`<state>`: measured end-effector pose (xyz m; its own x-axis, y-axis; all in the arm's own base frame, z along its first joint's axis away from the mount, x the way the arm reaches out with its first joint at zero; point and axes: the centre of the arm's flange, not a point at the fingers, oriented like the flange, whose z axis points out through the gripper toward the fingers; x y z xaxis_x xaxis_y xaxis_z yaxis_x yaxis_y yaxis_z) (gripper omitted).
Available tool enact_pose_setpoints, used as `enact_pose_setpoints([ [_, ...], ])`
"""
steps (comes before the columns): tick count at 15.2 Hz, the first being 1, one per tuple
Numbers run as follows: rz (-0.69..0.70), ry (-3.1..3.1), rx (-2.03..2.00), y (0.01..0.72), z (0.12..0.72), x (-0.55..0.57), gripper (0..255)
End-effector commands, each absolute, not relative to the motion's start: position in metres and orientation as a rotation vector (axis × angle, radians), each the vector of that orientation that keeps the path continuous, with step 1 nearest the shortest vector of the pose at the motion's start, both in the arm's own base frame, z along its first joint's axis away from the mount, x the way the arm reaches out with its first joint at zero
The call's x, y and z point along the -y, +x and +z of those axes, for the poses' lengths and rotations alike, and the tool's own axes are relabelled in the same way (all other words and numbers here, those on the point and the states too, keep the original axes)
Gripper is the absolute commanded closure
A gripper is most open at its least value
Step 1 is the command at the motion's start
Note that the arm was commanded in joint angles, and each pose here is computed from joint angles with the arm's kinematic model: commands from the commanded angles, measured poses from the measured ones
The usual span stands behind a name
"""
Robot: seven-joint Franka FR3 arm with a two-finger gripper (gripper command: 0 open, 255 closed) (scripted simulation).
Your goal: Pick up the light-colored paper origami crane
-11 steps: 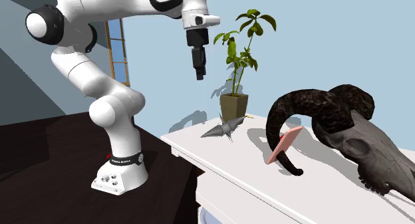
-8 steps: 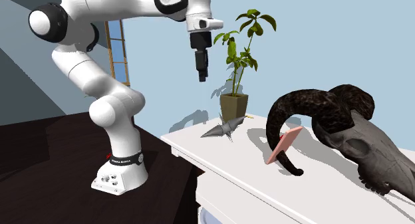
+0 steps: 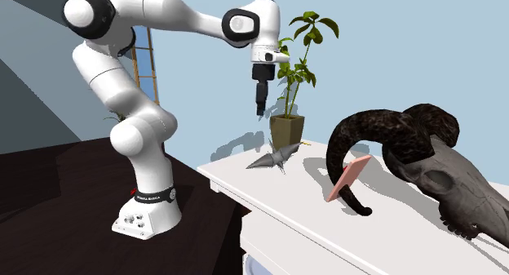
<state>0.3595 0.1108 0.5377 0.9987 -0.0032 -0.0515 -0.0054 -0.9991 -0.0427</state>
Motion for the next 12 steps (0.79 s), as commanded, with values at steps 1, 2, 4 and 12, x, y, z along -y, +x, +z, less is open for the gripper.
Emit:
enact_pose_setpoints([
  [1,0.127,-3.114,-0.017,0.37,0.519,-0.133,0],
  [2,0.151,-3.122,-0.021,0.375,0.511,-0.144,0],
  [4,0.198,-3.137,-0.029,0.386,0.492,-0.166,0],
  [12,0.394,-3.19,-0.064,0.423,0.413,-0.247,0],
])
